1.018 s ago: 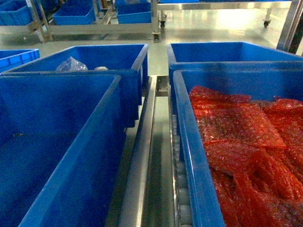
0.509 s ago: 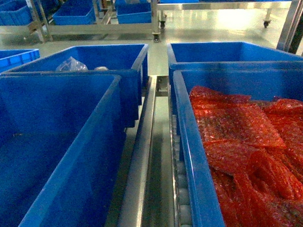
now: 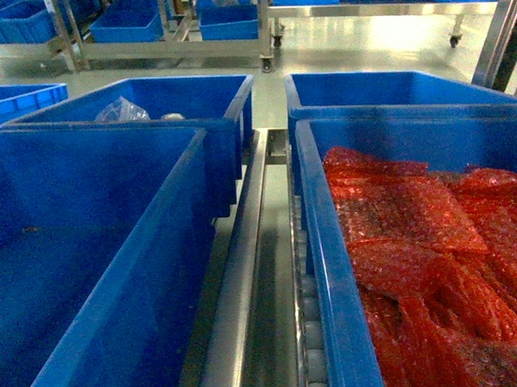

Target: Pick blue part to blue bin on bottom shelf

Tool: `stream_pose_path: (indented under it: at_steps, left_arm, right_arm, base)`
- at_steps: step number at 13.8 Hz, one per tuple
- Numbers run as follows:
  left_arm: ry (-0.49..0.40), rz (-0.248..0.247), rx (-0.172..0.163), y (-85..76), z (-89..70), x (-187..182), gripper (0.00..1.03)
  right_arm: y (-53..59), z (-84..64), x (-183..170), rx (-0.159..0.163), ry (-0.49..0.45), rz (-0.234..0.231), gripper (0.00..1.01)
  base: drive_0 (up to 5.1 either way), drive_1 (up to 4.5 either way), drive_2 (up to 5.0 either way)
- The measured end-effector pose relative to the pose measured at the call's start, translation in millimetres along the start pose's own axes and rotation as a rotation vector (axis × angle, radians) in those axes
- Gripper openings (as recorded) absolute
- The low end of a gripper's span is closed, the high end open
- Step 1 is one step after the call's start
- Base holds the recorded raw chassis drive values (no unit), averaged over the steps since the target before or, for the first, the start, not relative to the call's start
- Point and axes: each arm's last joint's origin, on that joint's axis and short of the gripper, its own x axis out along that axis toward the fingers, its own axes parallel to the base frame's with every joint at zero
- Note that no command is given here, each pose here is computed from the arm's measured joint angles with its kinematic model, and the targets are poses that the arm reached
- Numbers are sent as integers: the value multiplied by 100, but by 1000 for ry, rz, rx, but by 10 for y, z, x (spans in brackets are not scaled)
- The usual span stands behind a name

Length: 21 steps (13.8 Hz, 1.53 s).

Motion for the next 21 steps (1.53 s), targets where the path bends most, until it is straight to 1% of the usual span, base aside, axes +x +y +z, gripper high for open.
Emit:
stream_pose_path:
  at_steps: [12, 13, 14, 15, 16, 17, 18, 19, 20, 21]
  left_arm:
    - [0, 0, 0, 0, 0, 0, 44]
    - [123, 115, 93, -44, 7, 3, 44]
    - [117, 193, 105, -67, 29, 145, 44]
    - [92, 186, 88, -94, 87, 304, 44]
    - [77, 143, 82, -163, 134, 487, 44]
    - [117, 71, 75, -255, 153, 709, 46]
    - [200, 56, 85, -328, 76, 839, 59]
    - [236, 53, 86, -335, 7, 847, 72]
    - [214, 56, 65, -331, 39, 839, 83]
    - [186, 49, 49, -324, 71, 834, 95]
  right_arm:
    - [0, 0, 0, 0, 0, 0, 98]
    - [0, 0, 0, 1, 0, 0, 98]
    - [0, 0, 0, 0, 0, 0, 98]
    - [0, 0, 0, 0, 0, 0, 98]
    - [0, 0, 0, 0, 0, 0, 98]
    - [0, 0, 0, 0, 0, 0, 98]
    - [0, 0, 0, 0, 0, 0, 98]
    - [0, 0, 0, 0, 0, 0, 98]
    - [0, 0, 0, 0, 0, 0, 98]
    - [0, 0, 0, 0, 0, 0, 98]
  base:
    - [0, 0, 0]
    - [0, 0, 0]
    - [0, 0, 0]
    - [0, 0, 0]
    - [0, 0, 0]
    - [0, 0, 0]
    - [0, 0, 0]
    - [0, 0, 0]
    - [0, 0, 0]
    - [0, 0, 0]
